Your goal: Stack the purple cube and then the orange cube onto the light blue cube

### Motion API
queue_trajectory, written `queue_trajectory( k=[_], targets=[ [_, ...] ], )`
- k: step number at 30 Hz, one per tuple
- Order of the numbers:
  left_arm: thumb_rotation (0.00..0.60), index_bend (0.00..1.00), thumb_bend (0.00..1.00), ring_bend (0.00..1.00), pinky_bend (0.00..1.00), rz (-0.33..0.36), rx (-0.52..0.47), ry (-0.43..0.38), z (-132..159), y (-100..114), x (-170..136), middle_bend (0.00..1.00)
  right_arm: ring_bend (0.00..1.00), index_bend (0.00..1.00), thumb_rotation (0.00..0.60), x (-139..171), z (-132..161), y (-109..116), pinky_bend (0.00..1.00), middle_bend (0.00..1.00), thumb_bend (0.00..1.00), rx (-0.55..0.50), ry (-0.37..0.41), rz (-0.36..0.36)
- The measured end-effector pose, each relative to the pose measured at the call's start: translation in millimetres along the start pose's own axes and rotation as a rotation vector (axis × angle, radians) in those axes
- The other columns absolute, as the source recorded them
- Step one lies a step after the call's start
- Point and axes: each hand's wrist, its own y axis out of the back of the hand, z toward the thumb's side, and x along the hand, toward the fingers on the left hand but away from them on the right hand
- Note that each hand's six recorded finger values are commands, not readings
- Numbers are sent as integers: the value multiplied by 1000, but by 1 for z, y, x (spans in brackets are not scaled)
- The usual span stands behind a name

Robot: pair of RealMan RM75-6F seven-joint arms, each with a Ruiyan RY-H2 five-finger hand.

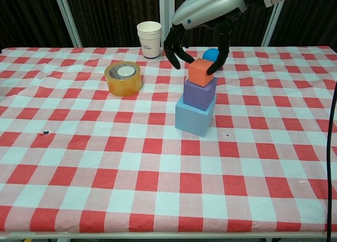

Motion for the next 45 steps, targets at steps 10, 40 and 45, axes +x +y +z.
queue_trajectory(
  k=[10,40,45],
  targets=[
    [600,240,111,163,287,0,-3,1,-1,0,0,240,277,360,600,-2,0,-1,337,471,124,16,6,12],
    [600,240,110,163,287,19,3,-40,11,5,-1,240,66,95,600,92,-31,28,282,199,49,96,-336,-257],
    [600,241,111,163,287,23,36,-69,18,6,-2,240,46,68,600,146,-38,-20,235,181,49,-22,-684,-315]
  ],
)
